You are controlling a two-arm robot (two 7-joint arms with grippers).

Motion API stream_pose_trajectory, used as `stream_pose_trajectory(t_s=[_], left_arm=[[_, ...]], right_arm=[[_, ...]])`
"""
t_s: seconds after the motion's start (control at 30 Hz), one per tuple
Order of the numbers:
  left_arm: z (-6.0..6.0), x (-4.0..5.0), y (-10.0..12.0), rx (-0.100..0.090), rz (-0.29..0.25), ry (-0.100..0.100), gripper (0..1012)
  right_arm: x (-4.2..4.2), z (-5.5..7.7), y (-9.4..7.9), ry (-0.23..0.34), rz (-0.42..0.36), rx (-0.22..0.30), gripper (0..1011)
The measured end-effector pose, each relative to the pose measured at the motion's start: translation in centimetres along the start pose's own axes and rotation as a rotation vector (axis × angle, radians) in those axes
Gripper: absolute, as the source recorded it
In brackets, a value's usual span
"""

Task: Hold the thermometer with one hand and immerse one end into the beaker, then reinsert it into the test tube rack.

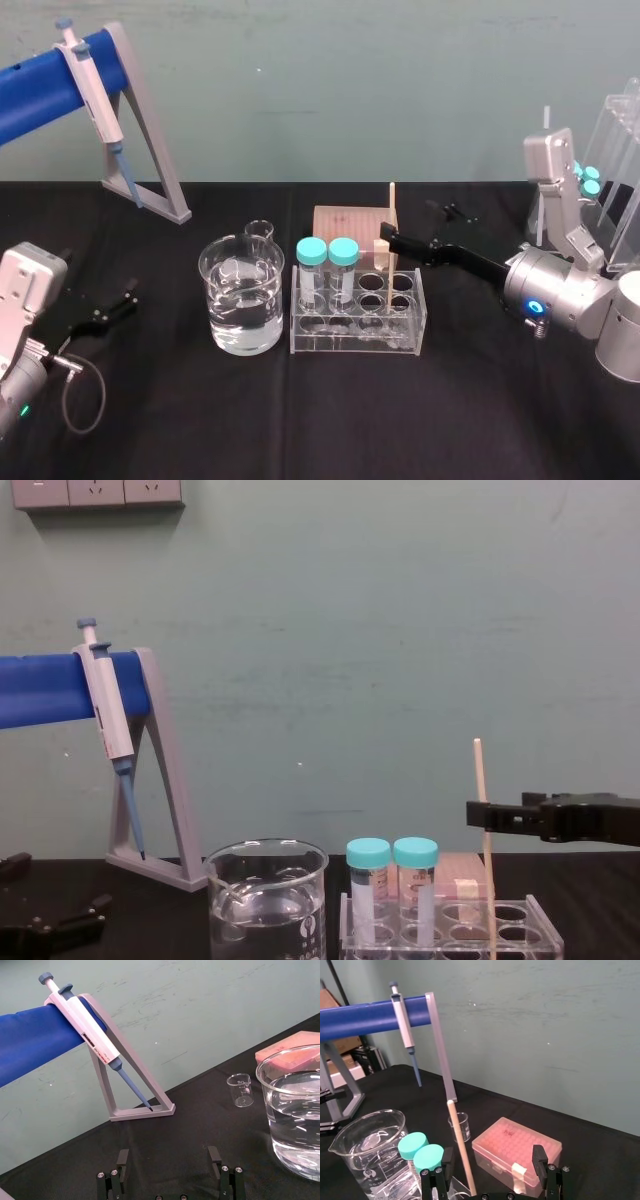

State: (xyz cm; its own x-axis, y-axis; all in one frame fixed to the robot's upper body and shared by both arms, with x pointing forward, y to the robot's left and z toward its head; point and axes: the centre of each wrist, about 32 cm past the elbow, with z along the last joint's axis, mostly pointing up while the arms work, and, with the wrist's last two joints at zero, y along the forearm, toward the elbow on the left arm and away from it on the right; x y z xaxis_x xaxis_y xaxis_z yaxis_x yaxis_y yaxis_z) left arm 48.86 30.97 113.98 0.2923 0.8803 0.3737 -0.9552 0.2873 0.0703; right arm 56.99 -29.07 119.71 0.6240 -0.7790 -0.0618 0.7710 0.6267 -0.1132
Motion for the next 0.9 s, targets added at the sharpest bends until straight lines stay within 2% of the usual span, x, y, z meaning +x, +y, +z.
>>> stream_pose_trajectory(t_s=[0.13, 0.4, 0.57, 0.7, 0.77, 0.8, 0.9], left_arm=[[0.0, 0.0, 0.0, 0.0, 0.0, 0.0, 1004], [0.0, 0.0, 0.0, 0.0, 0.0, 0.0, 1004], [0.0, 0.0, 0.0, 0.0, 0.0, 0.0, 1004], [0.0, 0.0, 0.0, 0.0, 0.0, 0.0, 1004], [0.0, 0.0, 0.0, 0.0, 0.0, 0.0, 1004], [0.0, 0.0, 0.0, 0.0, 0.0, 0.0, 1004], [0.0, 0.0, 0.0, 0.0, 0.0, 0.0, 1004]], right_arm=[[-0.01, 0.3, -0.7, 0.001, -0.024, 0.017, 1002], [-0.87, 1.8, -3.5, -0.006, -0.104, 0.098, 1002], [-0.98, 1.8, -4.7, -0.01, -0.152, 0.106, 1002], [-0.92, 1.0, -5.3, -0.014, -0.194, 0.08, 1002], [-0.9, -0.3, -5.2, -0.017, -0.235, 0.052, 1002], [-0.9, -0.3, -5.2, -0.017, -0.235, 0.052, 1002], [-1.13, -1.8, -5.0, -0.01, -0.277, 0.042, 1002]])
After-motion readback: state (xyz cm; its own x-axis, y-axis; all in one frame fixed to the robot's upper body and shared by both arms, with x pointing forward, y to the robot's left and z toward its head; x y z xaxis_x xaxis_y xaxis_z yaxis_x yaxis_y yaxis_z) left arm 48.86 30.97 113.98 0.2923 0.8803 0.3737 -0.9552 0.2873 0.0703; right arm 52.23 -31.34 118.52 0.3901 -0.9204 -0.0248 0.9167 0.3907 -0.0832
